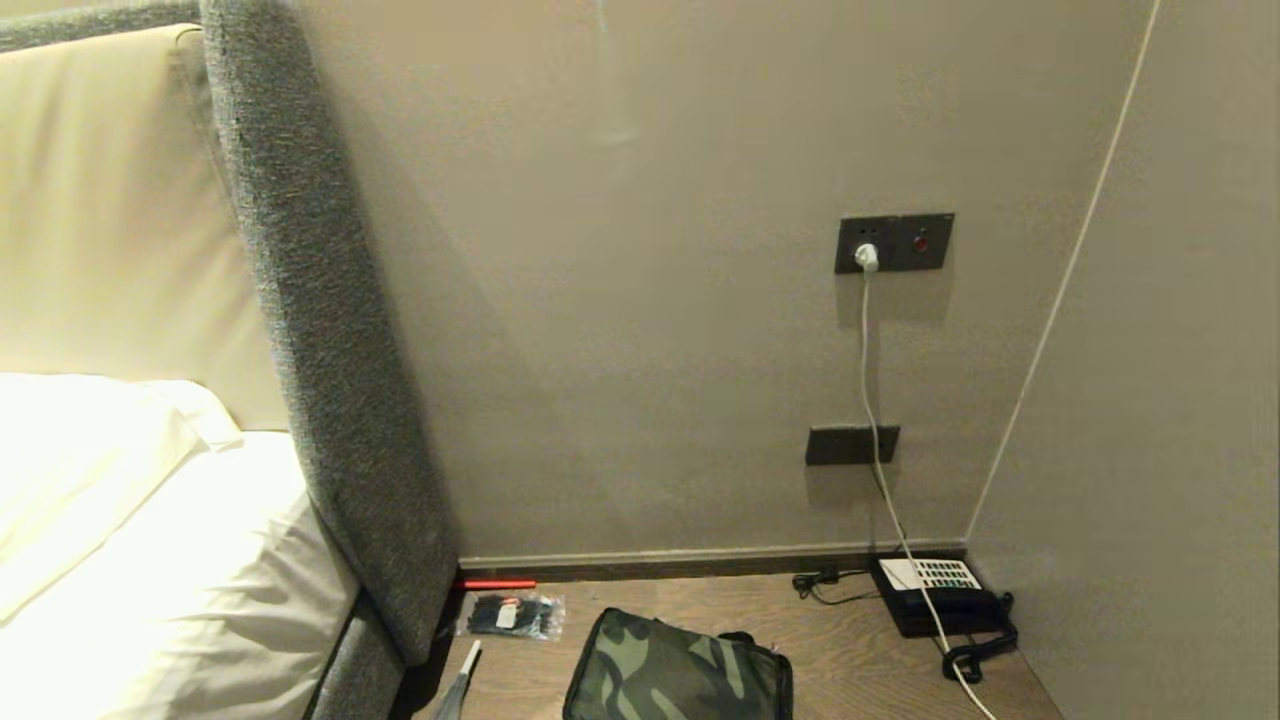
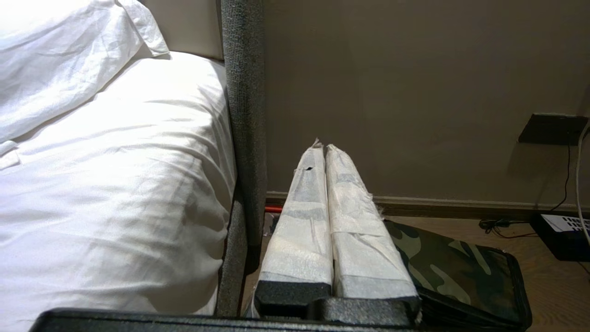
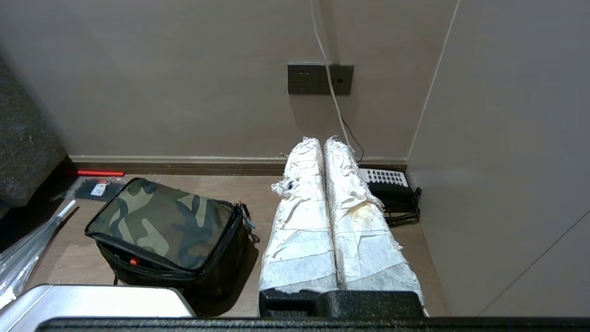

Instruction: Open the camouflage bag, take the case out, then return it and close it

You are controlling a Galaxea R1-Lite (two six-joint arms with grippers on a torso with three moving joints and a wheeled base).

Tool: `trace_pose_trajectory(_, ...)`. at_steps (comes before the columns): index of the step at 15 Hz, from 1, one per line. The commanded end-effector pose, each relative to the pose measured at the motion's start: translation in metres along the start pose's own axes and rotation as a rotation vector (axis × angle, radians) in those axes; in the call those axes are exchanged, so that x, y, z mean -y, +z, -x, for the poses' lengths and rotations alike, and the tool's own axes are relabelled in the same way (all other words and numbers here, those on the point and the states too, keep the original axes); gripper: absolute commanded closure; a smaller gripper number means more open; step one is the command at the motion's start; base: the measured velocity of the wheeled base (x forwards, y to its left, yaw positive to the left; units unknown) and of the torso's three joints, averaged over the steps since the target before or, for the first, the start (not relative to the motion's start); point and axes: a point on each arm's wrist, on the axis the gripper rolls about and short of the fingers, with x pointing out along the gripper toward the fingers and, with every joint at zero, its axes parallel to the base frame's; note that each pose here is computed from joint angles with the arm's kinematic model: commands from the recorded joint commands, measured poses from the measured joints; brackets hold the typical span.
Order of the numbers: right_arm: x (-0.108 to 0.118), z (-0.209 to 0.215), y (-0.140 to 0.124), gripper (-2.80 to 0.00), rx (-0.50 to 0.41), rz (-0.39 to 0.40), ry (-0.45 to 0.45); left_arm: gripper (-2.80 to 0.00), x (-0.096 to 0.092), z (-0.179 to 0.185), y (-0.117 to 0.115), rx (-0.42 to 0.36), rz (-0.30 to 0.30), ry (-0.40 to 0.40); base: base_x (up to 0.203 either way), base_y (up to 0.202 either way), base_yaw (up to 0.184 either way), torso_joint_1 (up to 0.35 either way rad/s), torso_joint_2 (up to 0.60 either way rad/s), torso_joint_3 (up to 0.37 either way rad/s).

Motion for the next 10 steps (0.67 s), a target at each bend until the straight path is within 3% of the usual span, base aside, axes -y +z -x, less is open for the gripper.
trace_pose_trajectory(1,0.0000,0.0003,-0.0002,0.00,0.004,0.000,0.001,0.00,0.0000,-0.0001,-0.0009,-0.001,0.000,0.001,0.000,0.000,0.000,0.002,0.00,0.051)
trace_pose_trajectory(10,0.0000,0.0005,0.0002,0.00,0.005,0.000,0.001,0.00,0.0000,-0.0002,-0.0008,-0.002,0.000,0.001,0.000,0.000,0.000,0.000,0.00,0.004)
